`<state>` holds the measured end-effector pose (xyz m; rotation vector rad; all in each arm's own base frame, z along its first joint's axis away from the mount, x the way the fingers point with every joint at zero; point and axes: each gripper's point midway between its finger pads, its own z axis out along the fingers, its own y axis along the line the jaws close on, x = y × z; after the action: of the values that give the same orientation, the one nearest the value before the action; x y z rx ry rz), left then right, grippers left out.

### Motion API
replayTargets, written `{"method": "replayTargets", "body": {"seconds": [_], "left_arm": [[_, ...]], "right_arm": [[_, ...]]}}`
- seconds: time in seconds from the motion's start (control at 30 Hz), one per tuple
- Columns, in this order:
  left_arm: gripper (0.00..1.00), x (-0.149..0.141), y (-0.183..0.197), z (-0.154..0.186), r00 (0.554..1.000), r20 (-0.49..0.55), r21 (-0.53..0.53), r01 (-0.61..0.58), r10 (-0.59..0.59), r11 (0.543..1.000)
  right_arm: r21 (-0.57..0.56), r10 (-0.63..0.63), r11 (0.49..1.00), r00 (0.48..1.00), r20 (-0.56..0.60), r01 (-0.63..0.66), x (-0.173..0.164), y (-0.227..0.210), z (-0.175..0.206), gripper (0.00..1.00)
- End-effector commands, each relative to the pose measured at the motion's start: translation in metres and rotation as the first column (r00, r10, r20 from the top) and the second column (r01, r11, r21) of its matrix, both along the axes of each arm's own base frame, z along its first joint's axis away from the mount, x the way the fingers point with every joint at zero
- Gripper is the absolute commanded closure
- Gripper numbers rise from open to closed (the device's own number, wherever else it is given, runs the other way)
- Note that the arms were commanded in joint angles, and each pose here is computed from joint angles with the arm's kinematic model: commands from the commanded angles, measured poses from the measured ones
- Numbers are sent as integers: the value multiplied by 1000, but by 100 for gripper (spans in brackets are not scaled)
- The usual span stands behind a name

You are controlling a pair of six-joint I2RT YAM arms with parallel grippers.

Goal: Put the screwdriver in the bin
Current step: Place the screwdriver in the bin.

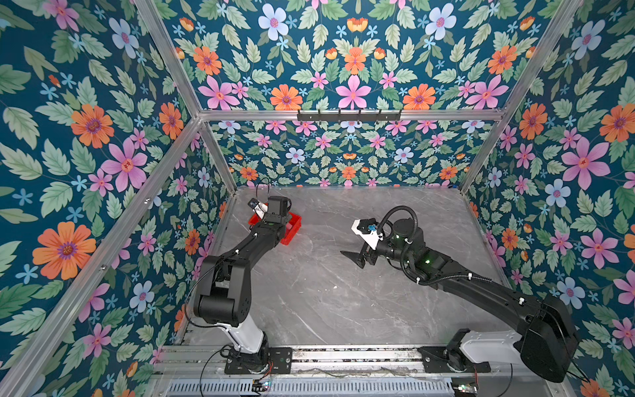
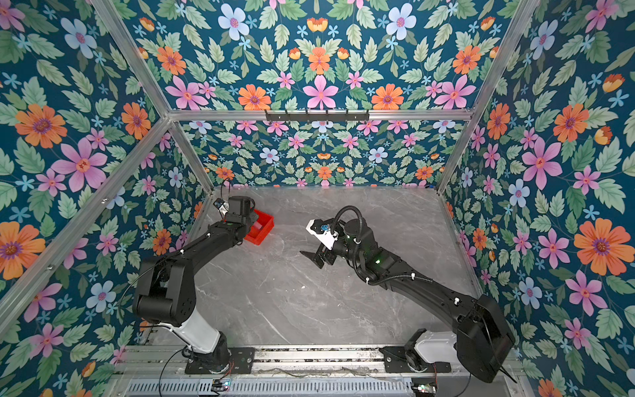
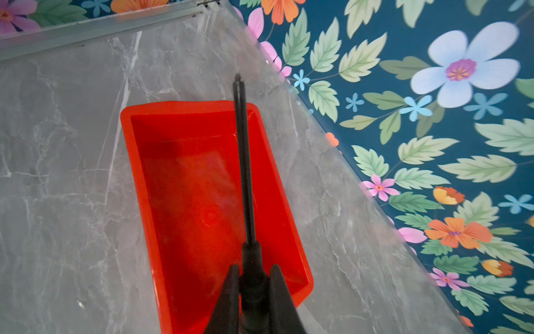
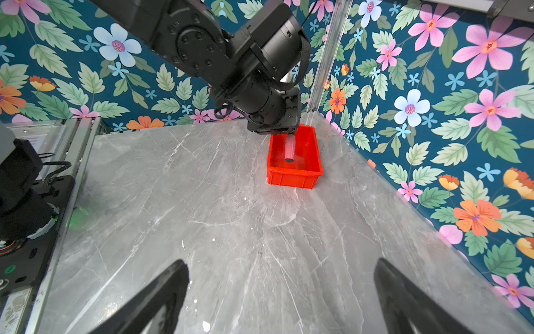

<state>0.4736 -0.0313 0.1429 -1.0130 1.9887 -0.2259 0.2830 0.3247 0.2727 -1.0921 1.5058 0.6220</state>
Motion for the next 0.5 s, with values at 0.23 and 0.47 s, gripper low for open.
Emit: {"method": "replayTargets", "body": {"seconds": [0.23, 0.47], "left_arm": [[100, 26, 20, -42, 995, -73, -79, -73, 67, 994], [100, 28, 30, -64, 988, -129, -79, -92, 81, 993]], "right_arm": [[34, -15, 999, 1000, 25, 14, -1, -2, 11, 1], [32, -14, 999, 1000, 26, 13, -2, -3, 11, 1]]}}
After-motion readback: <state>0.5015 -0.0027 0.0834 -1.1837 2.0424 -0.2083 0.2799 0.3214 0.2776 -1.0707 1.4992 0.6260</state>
